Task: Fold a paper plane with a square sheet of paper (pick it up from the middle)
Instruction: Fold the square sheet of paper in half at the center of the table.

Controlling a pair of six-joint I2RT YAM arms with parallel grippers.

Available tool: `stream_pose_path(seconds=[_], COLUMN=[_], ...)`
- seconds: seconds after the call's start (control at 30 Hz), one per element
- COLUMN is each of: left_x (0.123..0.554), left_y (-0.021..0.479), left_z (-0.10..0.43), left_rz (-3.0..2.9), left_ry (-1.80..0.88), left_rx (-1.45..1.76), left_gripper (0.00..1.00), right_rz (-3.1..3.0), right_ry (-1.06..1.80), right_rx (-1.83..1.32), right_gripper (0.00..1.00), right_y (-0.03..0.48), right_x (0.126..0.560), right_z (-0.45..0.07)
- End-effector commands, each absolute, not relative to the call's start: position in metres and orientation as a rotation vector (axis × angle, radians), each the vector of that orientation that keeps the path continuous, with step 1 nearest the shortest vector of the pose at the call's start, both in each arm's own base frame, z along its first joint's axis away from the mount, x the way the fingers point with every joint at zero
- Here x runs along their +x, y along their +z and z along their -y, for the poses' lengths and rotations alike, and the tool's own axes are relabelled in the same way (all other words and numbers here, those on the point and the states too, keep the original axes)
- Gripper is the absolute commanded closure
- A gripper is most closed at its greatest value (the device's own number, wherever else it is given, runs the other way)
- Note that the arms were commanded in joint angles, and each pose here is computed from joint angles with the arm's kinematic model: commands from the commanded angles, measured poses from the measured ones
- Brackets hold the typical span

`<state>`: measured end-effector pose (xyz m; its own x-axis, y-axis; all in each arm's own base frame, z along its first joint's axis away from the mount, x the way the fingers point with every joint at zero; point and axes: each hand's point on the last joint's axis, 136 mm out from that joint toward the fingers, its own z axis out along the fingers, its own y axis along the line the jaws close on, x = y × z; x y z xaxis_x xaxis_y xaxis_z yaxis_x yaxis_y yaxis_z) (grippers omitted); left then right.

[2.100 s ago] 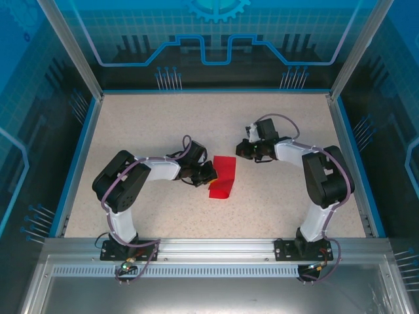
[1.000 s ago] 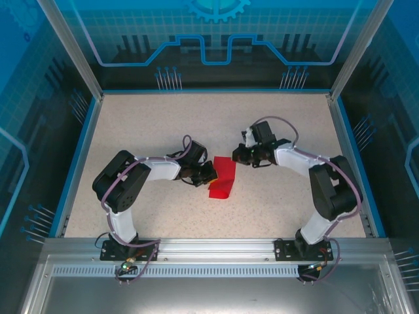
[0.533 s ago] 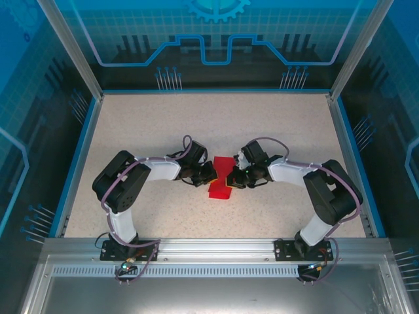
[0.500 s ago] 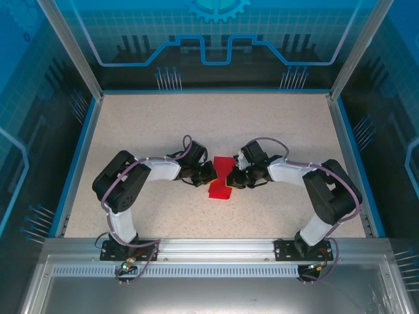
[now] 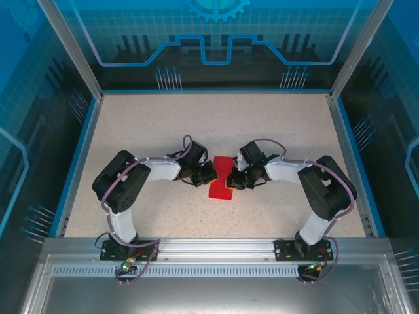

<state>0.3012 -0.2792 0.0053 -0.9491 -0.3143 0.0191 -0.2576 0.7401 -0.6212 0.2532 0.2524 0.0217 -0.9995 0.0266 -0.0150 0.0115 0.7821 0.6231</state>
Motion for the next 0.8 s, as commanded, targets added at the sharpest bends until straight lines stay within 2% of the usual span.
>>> stream_pose_path(seconds=[0.0, 0.47, 0.77], left_x=[0.221, 0.218, 0.216], left_y=[-0.072, -0.076, -0.079], left_z=[0.205, 0.203, 0.199], left_rz=[-3.184, -3.188, -3.189], left_ry=[-0.419, -0.400, -0.377], left_rx=[-0.656, -0.675, -0.694], left_gripper=[1.00, 1.00, 1.00], right_rz=[-2.989, -3.061, -3.133], right_ry=[0.998, 0.940, 0.913], right_rx=[0.000, -0.009, -0.122], right_gripper=[1.00, 1.00, 1.00], right_y=[0.016, 0.003, -0.001], right_x=[0.246, 0.232, 0.194], right_z=[-0.252, -0.244, -0.218])
